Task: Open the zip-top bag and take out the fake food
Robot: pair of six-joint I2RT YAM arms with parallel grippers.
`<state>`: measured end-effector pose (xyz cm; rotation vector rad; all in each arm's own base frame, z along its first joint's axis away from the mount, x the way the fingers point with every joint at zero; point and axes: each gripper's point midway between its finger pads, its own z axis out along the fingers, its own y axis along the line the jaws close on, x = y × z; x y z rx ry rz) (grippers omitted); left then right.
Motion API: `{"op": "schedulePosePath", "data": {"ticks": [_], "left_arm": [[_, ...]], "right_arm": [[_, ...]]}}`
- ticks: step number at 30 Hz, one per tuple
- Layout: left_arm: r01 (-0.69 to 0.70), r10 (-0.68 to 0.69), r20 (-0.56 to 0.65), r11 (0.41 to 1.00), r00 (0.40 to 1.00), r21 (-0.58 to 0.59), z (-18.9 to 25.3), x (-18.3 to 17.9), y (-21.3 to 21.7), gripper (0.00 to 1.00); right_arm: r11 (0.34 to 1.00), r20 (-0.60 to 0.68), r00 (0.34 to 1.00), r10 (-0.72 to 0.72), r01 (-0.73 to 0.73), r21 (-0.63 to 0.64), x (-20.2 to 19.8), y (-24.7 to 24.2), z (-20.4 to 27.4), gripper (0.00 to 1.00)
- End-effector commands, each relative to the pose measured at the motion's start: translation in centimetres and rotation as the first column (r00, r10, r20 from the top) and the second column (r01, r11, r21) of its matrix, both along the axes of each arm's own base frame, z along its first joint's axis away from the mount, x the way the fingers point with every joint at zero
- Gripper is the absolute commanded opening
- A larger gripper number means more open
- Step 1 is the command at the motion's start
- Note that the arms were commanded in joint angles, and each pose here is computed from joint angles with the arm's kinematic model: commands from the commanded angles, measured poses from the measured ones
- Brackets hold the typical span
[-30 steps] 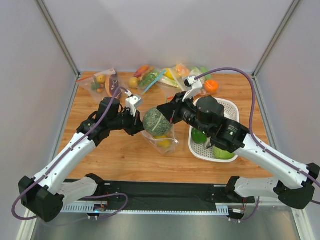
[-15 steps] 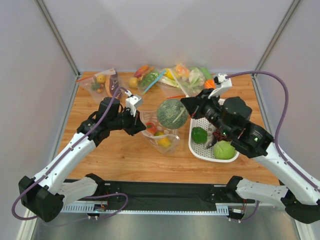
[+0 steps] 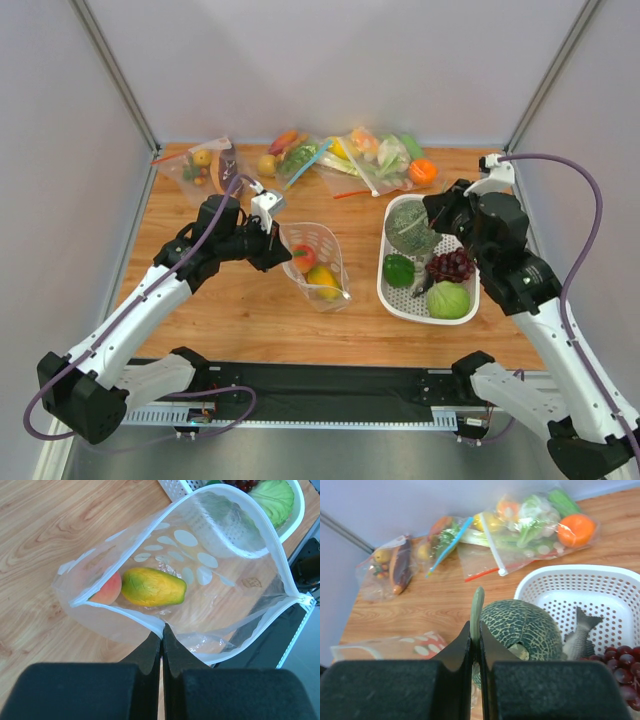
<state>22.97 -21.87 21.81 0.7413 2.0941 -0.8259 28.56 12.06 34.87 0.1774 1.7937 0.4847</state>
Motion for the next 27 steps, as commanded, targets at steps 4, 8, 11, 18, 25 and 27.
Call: {"op": "schedulePosePath", "data": {"ticks": [4, 8, 11, 18, 25, 27], "left_arm": [[0.008, -0.008, 0.044, 1.000, 0.999, -0.001, 1.3, 0.5, 0.0, 0.00], [0.008, -0.008, 0.046, 1.000, 0.999, 0.001, 1.3, 0.5, 0.0, 0.00], [0.012, -0.012, 0.041, 1.000, 0.999, 0.001, 1.2, 0.5, -0.1, 0.00], [0.006, -0.006, 0.042, 1.000, 0.999, 0.006, 1.1, 0.6, 0.0, 0.00], [0.006, -0.006, 0.040, 1.000, 0.999, 0.010, 1.0, 0.6, 0.0, 0.00], [0.007, -0.007, 0.039, 1.000, 0.999, 0.010, 0.9, 0.6, 0.0, 0.00]], "right_arm": [[0.999, -0.095, 0.995, -0.034, 0.032, -0.022, 3.1, -2.1, -4.6, 0.00], [0.997, -0.119, 0.990, -0.073, 0.071, -0.017, 4.4, -3.8, -6.2, 0.00], [0.996, -0.127, 0.988, -0.085, 0.082, -0.031, 5.4, -4.4, -6.7, 0.00], [0.993, -0.195, 0.975, -0.107, 0.094, -0.076, 8.9, -5.2, -9.8, 0.00], [0.997, -0.258, 0.964, -0.066, 0.054, -0.050, 10.2, -4.1, -12.8, 0.00], [0.999, -0.272, 0.961, -0.045, 0.039, -0.028, 10.2, -3.6, -13.6, 0.02]]}}
